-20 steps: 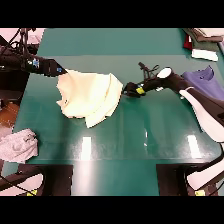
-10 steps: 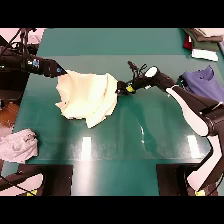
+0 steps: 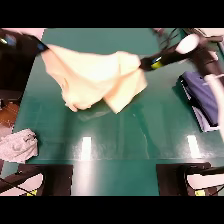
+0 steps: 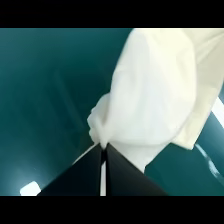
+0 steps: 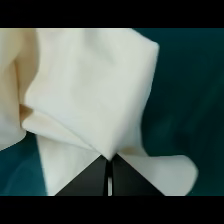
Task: Fold the shirts.
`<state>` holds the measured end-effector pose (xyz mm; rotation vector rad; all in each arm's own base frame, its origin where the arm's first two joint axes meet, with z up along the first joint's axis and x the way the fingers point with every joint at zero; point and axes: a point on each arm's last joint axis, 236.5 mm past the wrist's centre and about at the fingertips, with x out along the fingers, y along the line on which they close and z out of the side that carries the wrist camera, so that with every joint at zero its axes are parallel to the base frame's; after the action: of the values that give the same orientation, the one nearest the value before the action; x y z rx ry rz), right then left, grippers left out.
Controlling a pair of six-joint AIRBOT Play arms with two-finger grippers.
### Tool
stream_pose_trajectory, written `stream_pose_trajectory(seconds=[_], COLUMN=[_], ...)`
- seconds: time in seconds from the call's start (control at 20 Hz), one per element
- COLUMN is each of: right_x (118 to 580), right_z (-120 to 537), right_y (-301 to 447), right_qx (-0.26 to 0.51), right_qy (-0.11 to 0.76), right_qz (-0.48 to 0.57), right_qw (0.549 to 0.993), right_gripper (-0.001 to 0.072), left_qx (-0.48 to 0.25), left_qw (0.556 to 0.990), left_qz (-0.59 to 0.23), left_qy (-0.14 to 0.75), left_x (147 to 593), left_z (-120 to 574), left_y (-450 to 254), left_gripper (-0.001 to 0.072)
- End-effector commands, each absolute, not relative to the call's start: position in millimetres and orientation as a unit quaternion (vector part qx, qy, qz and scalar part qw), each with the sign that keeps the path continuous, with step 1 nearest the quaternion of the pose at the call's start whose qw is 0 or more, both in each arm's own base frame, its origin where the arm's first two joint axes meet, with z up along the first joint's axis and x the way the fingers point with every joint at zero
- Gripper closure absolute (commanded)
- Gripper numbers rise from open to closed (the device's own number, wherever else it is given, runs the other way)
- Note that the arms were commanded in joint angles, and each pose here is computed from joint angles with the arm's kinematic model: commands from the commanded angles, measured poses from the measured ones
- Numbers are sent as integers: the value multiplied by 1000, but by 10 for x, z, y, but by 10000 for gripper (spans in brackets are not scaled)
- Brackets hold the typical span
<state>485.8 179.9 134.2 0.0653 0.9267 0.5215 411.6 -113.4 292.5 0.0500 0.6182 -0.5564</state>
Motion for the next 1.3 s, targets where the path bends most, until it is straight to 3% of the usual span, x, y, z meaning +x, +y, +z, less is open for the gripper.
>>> stream_pose_trajectory(seconds=[0.0,0.35,0.55,0.65,0.8,0.95,1.1,1.25], right_x=[4571,3538,3083,3032,3222,3492,3710,3959], right_z=[2446,4131,4467,4427,3985,3065,2086,1279], right_y=[1082,739,497,424,448,622,797,884], right_qx=[-25,-41,-27,-22,-4,6,12,24], right_qy=[374,192,149,160,240,387,515,582], right_qz=[186,156,117,106,114,142,161,159], right_qw=[908,968,981,981,964,911,842,797], right_gripper=[703,703,703,703,703,703,703,703], left_qx=[66,54,40,40,46,37,4,-57], left_qw=[947,969,963,962,970,958,891,826], left_qz=[-250,-240,-238,-231,-231,-257,-287,-288], left_qy=[190,7,-118,-138,-59,124,351,481], left_x=[3840,2688,2056,1994,2487,3300,3904,4302], left_z=[3881,5160,5781,5877,5497,4451,2914,1665], left_y=[-1060,-1098,-1106,-1079,-1071,-1143,-1206,-1256], left_gripper=[683,683,684,684,684,684,683,683])
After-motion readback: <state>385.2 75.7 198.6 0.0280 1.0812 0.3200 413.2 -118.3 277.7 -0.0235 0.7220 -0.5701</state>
